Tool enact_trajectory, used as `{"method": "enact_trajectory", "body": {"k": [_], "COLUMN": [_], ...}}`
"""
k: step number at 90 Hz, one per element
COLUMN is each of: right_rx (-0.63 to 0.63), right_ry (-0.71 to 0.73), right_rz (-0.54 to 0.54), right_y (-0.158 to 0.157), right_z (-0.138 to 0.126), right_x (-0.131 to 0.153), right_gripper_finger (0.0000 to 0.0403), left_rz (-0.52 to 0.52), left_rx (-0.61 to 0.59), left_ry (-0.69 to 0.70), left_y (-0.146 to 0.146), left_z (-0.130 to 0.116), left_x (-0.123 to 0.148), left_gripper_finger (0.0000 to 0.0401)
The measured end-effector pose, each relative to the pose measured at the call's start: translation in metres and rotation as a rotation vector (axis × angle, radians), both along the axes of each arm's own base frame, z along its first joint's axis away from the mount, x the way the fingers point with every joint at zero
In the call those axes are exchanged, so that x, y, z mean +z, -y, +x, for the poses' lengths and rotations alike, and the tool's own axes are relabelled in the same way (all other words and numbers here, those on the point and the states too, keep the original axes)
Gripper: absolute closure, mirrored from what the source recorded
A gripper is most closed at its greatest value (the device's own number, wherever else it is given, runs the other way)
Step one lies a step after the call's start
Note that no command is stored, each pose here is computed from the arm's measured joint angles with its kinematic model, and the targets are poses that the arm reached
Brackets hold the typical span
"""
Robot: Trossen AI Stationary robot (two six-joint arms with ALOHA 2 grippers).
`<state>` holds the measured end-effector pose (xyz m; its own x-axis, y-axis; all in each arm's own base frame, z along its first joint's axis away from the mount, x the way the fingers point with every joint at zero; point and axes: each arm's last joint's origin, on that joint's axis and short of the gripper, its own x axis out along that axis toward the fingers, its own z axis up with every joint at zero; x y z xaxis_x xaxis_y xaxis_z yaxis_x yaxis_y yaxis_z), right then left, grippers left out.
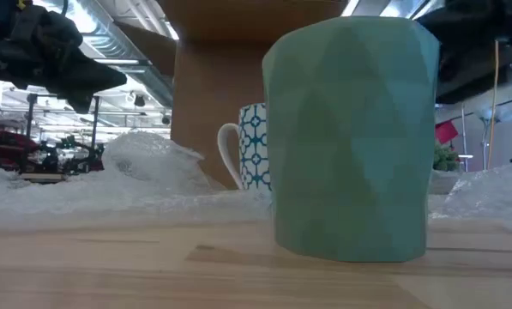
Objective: Wrap mug
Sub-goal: Prepare the right transparent bubble wrap
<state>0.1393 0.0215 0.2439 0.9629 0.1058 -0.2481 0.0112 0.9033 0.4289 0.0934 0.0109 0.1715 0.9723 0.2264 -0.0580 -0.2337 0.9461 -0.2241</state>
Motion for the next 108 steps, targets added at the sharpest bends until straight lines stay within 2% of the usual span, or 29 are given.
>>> {"method": "enact_trajectory", "body": {"k": [9, 20, 29, 44, 59, 80, 91, 102, 108], "right_rx": [0.035, 0.066, 0.091, 0.153, 0.218, 0.172, 0.18, 0.23, 0.216], "right_ry": [-0.202, -0.516, -0.752, -1.038, -1.163, -1.203, -1.198, -1.241, -1.269], "right_rz": [-0.06, -0.195, -0.253, -0.322, -0.345, -0.473, -0.495, -0.438, -0.419], "right_y": [-0.015, -0.029, -0.034, -0.04, -0.043, -0.039, -0.038, -0.038, -0.037], "right_z": [0.026, 0.051, 0.069, 0.087, 0.093, 0.091, 0.09, 0.081, 0.076], "right_x": [0.005, 0.001, -0.009, -0.035, -0.057, -0.06, -0.063, -0.076, -0.082], "right_gripper_finger": [0.0402, 0.0403, 0.0402, 0.0381, 0.0321, 0.0241, 0.0225, 0.0225, 0.0226], "left_rz": [0.0, 0.0, 0.0, 0.0, 0.0, 0.0, 0.0, 0.0, 0.0], "left_rx": [0.0, 0.0, 0.0, 0.0, 0.0, 0.0, 0.0, 0.0, 0.0], "left_ry": [0.001, 0.0, 0.0, 0.0, 0.001, 0.0, 0.0, 0.0, 0.0], "left_y": [0.0, 0.0, 0.0, 0.0, 0.0, 0.0, 0.0, 0.0, 0.0], "left_z": [0.0, 0.0, 0.0, 0.0, 0.0, 0.0, 0.0, 0.0, 0.0], "left_x": [0.0, 0.0, 0.0, 0.0, 0.0, 0.0, 0.0, 0.0, 0.0], "left_gripper_finger": [0.0401, 0.0401, 0.0401, 0.0401, 0.0401, 0.0401, 0.0401, 0.0401, 0.0401]}}
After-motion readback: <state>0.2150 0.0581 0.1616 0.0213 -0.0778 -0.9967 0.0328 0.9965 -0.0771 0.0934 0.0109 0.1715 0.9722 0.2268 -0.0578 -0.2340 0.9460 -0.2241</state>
